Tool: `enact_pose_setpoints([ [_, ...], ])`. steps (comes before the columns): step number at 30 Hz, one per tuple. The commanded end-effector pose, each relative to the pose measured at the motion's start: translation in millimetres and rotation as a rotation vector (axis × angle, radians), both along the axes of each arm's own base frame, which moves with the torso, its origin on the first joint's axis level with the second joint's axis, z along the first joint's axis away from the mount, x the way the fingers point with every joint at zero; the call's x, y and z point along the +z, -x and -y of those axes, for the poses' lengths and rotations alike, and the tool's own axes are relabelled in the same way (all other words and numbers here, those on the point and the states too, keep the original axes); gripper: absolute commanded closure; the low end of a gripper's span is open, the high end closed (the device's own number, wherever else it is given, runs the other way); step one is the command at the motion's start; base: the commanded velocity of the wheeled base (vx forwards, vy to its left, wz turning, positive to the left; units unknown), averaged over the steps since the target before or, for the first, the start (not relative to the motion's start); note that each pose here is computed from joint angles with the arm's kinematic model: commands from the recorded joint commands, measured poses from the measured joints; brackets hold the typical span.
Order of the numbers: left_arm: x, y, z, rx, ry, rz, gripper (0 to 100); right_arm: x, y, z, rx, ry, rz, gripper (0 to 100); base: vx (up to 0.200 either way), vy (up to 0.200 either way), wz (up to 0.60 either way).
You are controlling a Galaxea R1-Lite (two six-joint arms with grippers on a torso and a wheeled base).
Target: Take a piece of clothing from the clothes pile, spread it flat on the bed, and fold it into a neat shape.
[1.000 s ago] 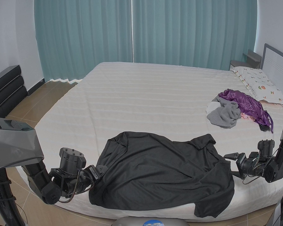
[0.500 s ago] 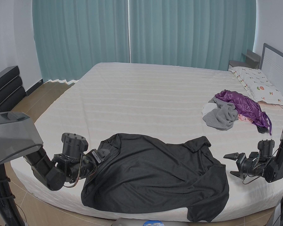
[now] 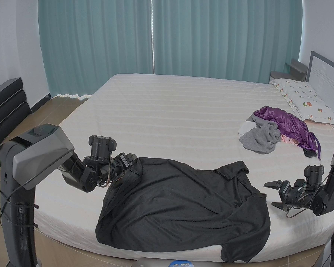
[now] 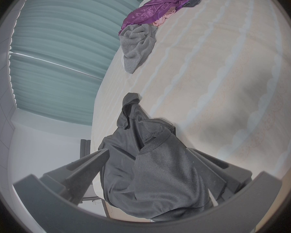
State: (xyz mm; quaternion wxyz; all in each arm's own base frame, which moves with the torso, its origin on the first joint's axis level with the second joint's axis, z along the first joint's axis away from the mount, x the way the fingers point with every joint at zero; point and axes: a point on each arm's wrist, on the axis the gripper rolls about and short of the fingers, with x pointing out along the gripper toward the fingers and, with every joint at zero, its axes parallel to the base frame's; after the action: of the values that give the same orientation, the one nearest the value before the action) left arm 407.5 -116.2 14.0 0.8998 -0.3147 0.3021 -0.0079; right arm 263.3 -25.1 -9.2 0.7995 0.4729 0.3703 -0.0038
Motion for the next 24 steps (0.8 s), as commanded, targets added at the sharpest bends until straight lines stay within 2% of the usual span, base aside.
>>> enact_pose_setpoints([
  [1,-40,-31,2,-0.002,-0.032,-0.073,0,0,0,0,0.001,-0.001,-0.002,0,0.0,0.0,0.0],
  [6,-47,-51,10,-0.008,-0.036,-0.084,0,-1,0,-2,0.008,-0.001,-0.003,0,0.0,0.0,0.0],
  [14,-54,-59,20,-0.023,-0.044,-0.117,0,-1,0,-2,0.008,-0.001,-0.003,0,0.0,0.0,0.0],
  [21,-56,-70,24,-0.02,-0.033,-0.087,0,-1,1,-2,0.008,-0.001,-0.003,0,0.0,0.0,0.0],
  [22,-57,-73,24,-0.015,-0.03,-0.081,100,-1,1,-2,0.008,-0.001,-0.005,0,0.0,0.0,0.0],
  [24,-57,-76,20,-0.002,-0.028,-0.072,100,-1,1,-2,0.008,-0.001,-0.006,0,0.0,0.0,0.0],
])
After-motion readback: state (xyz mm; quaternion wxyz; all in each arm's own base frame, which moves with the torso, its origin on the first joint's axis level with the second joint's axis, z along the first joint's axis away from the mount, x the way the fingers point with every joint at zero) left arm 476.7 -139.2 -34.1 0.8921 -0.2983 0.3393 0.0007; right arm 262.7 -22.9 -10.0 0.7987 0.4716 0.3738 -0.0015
